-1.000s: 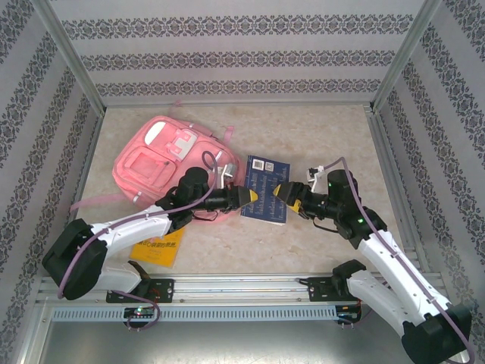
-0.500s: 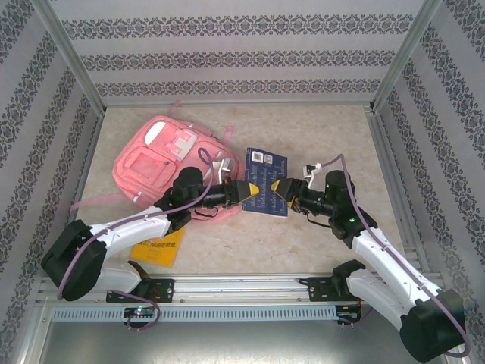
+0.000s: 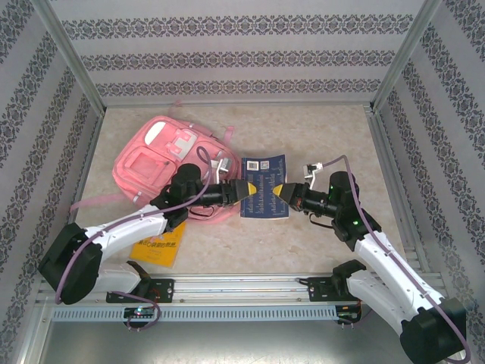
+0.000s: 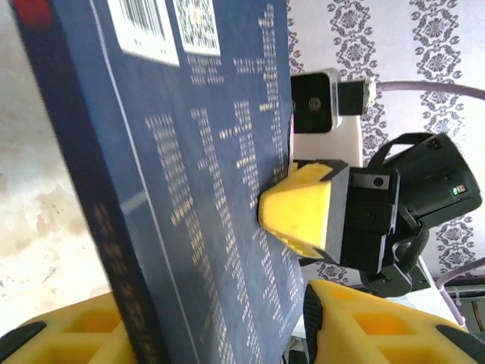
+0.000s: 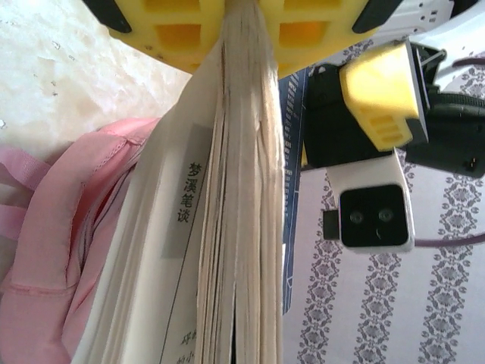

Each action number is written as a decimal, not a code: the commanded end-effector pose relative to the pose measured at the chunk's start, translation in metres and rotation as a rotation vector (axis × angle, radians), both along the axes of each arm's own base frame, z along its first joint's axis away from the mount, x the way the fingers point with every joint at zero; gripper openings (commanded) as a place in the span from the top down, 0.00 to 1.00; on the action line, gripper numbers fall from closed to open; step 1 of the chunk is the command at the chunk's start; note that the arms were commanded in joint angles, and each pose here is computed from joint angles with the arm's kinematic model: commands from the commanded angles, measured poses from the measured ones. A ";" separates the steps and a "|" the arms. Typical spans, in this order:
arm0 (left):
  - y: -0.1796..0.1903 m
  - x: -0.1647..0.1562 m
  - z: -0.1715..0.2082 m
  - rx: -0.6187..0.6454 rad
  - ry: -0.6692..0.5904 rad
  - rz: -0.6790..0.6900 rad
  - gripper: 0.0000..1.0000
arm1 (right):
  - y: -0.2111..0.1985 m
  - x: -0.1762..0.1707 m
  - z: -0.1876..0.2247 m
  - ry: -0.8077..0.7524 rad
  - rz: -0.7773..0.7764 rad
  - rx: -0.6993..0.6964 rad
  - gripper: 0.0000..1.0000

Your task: Pack the student bag

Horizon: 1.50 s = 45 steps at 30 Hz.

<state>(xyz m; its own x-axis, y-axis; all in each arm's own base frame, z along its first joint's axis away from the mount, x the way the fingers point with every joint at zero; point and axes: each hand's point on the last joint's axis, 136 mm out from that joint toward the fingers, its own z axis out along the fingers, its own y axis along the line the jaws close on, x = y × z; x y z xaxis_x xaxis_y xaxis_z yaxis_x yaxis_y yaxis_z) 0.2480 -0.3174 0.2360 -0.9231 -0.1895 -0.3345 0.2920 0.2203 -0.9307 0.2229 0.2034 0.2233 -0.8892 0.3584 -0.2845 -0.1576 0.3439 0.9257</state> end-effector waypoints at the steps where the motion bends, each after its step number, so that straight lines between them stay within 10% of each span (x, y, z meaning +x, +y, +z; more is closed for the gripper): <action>1: 0.008 0.010 0.040 -0.073 -0.114 0.000 0.51 | 0.005 -0.010 0.012 -0.053 0.073 0.010 0.98; 13: -0.003 0.024 0.042 -0.224 -0.070 -0.028 0.68 | 0.008 -0.019 0.019 -0.062 0.117 0.041 0.97; 18: -0.007 0.024 0.042 -0.256 -0.059 -0.049 1.00 | 0.006 -0.014 0.021 -0.066 0.093 0.030 0.77; 24: 0.004 0.027 0.062 -0.218 -0.131 0.030 1.00 | -0.019 0.002 0.020 -0.057 -0.138 0.011 0.35; 45: 0.041 0.060 0.134 -0.412 -0.208 0.354 1.00 | 0.003 0.000 0.097 -0.310 -0.334 0.412 0.08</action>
<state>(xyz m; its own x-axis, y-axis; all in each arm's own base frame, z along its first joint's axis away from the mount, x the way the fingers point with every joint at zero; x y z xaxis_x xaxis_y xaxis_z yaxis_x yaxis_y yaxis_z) 0.3101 -0.2887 0.3333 -0.7619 -0.5532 -0.3368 0.3735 0.0495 -0.9263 0.2140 0.2170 0.2941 -0.6983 0.6366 -0.3274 -0.3325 0.1166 0.9359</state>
